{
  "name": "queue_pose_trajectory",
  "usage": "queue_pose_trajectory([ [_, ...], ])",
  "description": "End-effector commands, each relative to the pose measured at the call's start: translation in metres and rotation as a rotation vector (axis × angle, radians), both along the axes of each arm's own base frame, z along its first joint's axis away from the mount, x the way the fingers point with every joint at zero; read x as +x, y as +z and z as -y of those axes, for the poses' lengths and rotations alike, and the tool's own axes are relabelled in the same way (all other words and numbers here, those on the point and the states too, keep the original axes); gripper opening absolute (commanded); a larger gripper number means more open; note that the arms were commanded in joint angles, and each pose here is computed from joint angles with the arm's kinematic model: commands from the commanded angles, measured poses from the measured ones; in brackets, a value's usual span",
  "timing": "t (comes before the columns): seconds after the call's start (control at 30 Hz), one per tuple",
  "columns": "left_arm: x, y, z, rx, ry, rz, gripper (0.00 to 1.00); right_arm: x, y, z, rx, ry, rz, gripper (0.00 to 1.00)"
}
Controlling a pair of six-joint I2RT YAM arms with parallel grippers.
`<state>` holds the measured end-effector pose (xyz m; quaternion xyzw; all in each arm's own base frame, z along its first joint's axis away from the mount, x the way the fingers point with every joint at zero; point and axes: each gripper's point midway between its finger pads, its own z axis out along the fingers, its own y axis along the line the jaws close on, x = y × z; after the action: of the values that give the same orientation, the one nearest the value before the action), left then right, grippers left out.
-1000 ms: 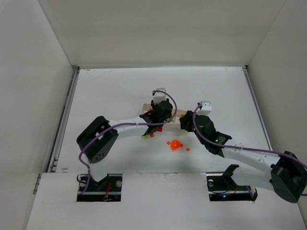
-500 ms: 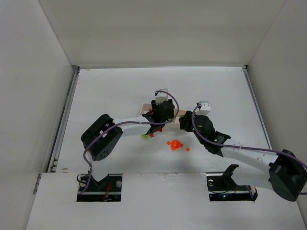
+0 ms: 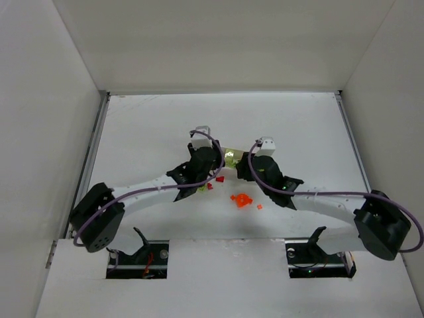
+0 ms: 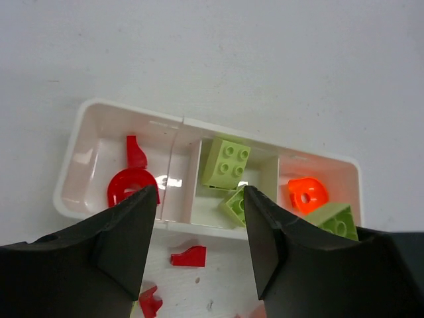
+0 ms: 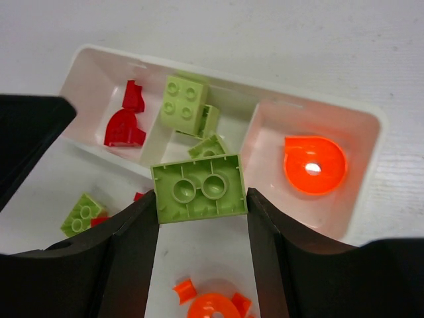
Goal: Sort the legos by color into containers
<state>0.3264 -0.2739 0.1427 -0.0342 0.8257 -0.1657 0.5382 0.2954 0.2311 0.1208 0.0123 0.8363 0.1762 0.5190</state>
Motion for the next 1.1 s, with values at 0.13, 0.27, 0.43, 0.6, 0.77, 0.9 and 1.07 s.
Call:
queue_pose_trajectory([
  [0.13,-0.021,0.008,-0.052,-0.067,0.063,0.043,0.52,0.028,0.01,-0.035,-0.035,0.024,0.015,0.43],
  [0.27,-0.04,-0.012,-0.071,-0.07,0.073,0.012,0.52,0.035,0.001,-0.04,-0.08,0.026,-0.005,0.43],
  [0.43,-0.066,-0.041,-0.083,-0.074,0.07,-0.058,0.52,0.036,-0.005,-0.043,-0.107,0.031,-0.024,0.46],
  [0.6,-0.082,-0.062,-0.088,-0.039,0.045,-0.097,0.52,0.039,-0.009,-0.048,-0.112,0.035,-0.032,0.5],
  [0.77,-0.095,-0.078,-0.086,0.013,0.009,-0.142,0.53,0.04,-0.014,-0.047,-0.118,0.029,-0.041,0.63],
  [0.9,-0.1,-0.084,-0.083,0.032,-0.009,-0.157,0.53,0.039,-0.008,-0.043,-0.109,0.019,-0.03,0.7],
  [1.07,-0.099,-0.086,-0.08,0.051,-0.019,-0.161,0.53,0.033,0.012,-0.036,-0.08,0.013,0.008,0.74],
])
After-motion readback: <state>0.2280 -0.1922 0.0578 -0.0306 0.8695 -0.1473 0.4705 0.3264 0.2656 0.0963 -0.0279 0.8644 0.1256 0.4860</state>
